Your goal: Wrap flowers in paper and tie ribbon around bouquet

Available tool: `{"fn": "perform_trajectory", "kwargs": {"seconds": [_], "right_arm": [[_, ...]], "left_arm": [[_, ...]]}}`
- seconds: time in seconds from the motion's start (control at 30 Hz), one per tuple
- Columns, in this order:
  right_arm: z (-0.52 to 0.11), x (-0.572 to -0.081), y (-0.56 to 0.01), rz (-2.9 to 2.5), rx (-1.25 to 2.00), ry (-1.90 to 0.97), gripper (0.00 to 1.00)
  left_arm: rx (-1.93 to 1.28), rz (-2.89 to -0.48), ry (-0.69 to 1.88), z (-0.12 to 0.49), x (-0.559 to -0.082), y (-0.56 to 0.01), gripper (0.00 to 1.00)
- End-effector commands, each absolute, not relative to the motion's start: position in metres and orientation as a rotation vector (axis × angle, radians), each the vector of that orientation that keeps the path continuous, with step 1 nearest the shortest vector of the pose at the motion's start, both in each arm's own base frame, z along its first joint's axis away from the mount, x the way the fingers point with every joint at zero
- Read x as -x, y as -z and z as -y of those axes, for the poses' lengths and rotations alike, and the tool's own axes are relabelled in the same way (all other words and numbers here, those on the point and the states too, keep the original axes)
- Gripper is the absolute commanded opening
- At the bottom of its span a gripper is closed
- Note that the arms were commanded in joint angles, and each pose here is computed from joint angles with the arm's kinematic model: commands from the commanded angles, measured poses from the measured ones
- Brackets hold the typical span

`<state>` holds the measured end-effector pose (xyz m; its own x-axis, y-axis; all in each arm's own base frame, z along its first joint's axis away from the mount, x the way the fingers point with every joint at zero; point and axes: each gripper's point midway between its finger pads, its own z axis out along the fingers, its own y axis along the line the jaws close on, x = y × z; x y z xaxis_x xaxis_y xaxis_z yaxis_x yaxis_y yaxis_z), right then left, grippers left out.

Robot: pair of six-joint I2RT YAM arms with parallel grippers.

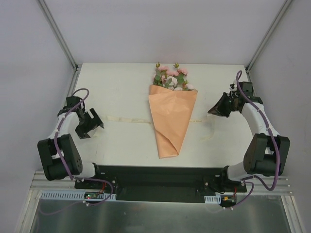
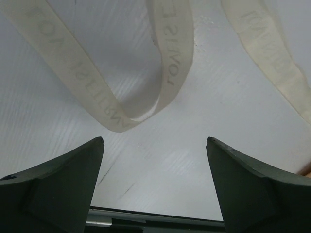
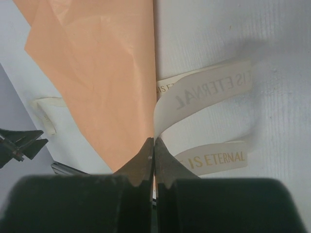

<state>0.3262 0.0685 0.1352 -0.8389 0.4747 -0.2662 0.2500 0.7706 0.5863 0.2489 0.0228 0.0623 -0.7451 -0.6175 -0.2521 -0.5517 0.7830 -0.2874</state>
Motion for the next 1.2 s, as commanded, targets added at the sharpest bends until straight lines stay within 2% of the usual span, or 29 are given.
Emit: {"fn": "perform_trajectory", "kwargs": {"seconds": [0.0,0.07,0.1,0.17,0.2,0.27,0.3,0.43,0.47,0.67,0.83,0.97,1.17], "right_arm": [[-0.080,-0.327,-0.150,-2.506,-0.512,-0.859,0.01],[-0.081,-0.327,-0.153,-2.499,-0.504,-0.869,0.01],[-0.082,-0.327,-0.157,-2.490,-0.491,-0.870,0.01],[-0.080,-0.326,-0.163,-2.476,-0.482,-0.856,0.01],[-0.080,-0.326,-0.168,-2.464,-0.472,-0.848,0.01],[-0.080,-0.324,-0.174,-2.459,-0.465,-0.844,0.01],[-0.080,-0.324,-0.181,-2.441,-0.455,-0.845,0.01],[-0.079,-0.315,-0.200,-2.420,-0.447,-0.830,0.01],[-0.078,-0.314,-0.204,-2.416,-0.449,-0.819,0.01],[-0.078,-0.300,-0.226,-2.396,-0.433,-0.803,0.01],[-0.079,-0.294,-0.259,-2.340,-0.397,-0.801,0.01],[-0.079,-0.291,-0.274,-2.315,-0.392,-0.801,0.01],[-0.081,-0.291,-0.312,-2.229,-0.373,-0.817,0.01]], "left_arm": [[0.775,-2.766,0.144,-0.038,-0.250,-0.047,0.84],[0.761,-2.813,0.167,-0.036,-0.249,-0.036,0.73],[0.757,-2.820,0.182,-0.035,-0.251,-0.034,0.59],[0.734,-2.853,0.194,-0.035,-0.254,-0.026,0.44],[0.729,-2.857,0.216,-0.033,-0.256,-0.025,0.28],[0.701,-2.838,0.331,-0.021,-0.264,-0.032,0.14],[0.694,-2.821,0.353,-0.018,-0.266,-0.037,0.00],[0.585,-2.605,0.538,0.009,-0.285,-0.103,0.00],[0.560,-2.553,0.653,0.025,-0.288,-0.122,0.00],[0.302,-2.299,0.955,0.084,-0.281,-0.221,0.00],[0.048,-2.115,0.980,0.119,-0.269,-0.293,0.00],[0.033,-2.027,1.000,0.122,-0.267,-0.322,0.00],[0.024,-2.064,1.178,0.143,-0.273,-0.327,0.00]]}}
